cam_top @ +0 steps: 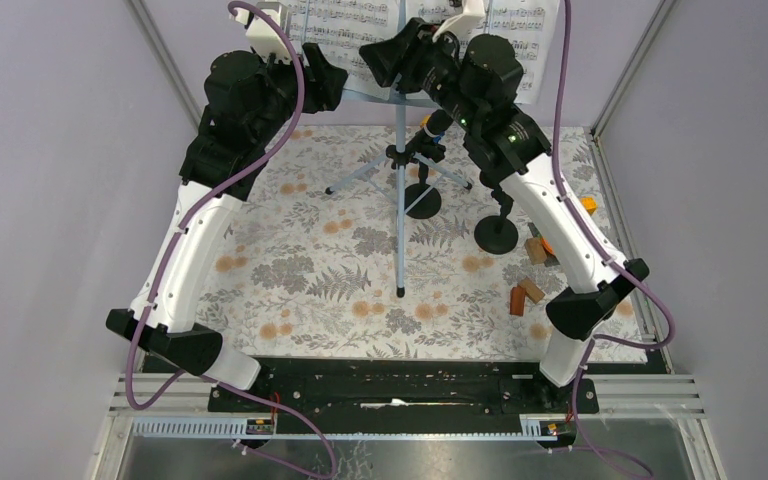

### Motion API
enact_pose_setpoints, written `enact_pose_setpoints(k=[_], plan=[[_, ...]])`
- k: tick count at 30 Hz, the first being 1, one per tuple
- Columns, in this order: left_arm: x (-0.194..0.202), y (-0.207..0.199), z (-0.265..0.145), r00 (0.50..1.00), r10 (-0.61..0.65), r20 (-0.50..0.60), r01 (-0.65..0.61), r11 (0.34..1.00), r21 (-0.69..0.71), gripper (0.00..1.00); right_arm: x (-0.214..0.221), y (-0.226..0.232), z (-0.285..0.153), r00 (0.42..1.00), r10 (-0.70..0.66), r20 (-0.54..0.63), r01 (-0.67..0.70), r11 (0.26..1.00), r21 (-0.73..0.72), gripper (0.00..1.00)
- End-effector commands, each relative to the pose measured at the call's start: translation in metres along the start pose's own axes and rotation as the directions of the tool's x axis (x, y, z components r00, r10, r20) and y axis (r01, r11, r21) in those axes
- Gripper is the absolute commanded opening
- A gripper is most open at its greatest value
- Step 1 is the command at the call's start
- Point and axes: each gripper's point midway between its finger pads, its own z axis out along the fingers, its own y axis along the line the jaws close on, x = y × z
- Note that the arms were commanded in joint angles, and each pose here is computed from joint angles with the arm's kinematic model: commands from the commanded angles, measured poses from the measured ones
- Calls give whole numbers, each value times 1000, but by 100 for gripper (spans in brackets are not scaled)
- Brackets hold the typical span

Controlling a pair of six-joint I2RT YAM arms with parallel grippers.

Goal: Pack up the instrument practice props

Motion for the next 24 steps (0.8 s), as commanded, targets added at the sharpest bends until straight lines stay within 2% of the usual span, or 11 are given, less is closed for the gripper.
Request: enact_pose_setpoints(k=[1,7,14,19,24], plan=[[-21,-12,-11,998,0,63,-3,999,48,65,-46,13,6,987,-25,160,32,999,-37,55],[-19,-10,-10,998,3,58,-5,999,43,65,-63,19,13,970,-49,239,65,996,-60,53],[-22,-12,-10,998,3,63,-6,999,49,64,-67,20,27,955,-116,274,140,988,-71,47],[-28,-12,-14,997,5,79,-9,999,45,64,-66,21,29,949,-143,281,171,982,-78,29],[-47,-12,-21,991,2,134,-6,1000,30,79,-65,18,26,946,-164,281,189,980,-65,9]])
